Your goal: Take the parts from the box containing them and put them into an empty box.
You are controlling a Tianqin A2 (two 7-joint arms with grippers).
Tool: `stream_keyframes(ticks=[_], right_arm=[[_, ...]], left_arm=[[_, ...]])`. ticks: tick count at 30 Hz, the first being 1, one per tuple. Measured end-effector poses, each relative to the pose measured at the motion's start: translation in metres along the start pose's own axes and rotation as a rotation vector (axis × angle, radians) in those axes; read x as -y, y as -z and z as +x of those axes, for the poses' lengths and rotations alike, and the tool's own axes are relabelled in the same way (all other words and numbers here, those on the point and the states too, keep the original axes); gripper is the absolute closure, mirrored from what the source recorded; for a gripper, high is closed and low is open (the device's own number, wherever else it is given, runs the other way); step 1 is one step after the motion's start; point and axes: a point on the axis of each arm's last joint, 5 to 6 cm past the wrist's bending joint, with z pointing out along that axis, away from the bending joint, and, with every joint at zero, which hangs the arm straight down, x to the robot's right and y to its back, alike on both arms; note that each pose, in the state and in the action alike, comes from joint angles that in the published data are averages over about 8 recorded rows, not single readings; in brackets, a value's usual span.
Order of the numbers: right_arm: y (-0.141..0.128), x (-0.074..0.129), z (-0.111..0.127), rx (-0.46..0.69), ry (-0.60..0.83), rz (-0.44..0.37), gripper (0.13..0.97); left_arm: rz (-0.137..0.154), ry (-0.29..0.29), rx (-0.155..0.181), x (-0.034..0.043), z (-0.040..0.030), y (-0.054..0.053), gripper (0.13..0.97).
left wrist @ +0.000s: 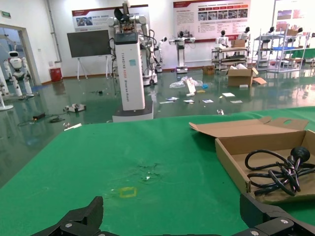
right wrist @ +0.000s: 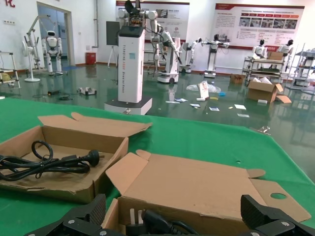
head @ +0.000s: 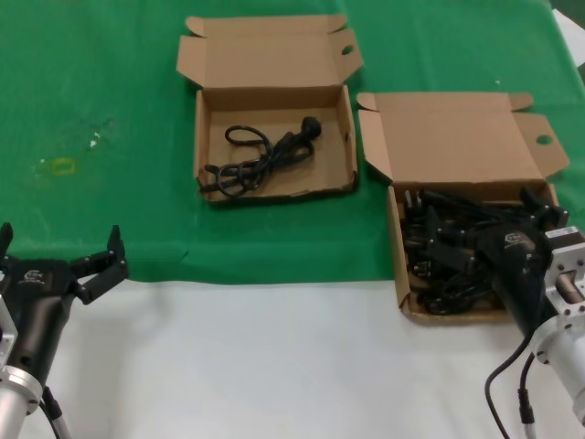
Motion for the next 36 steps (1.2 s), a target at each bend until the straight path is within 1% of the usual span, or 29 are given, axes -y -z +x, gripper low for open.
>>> stream_keyframes(ticks=[36], right_arm=[[0.0000,0.0000,0.0000,0.000,0.000,0.000,0.130]], left_arm=[[0.000,0.000,0.000,0.0000,0.0000,0.0000,0.132]])
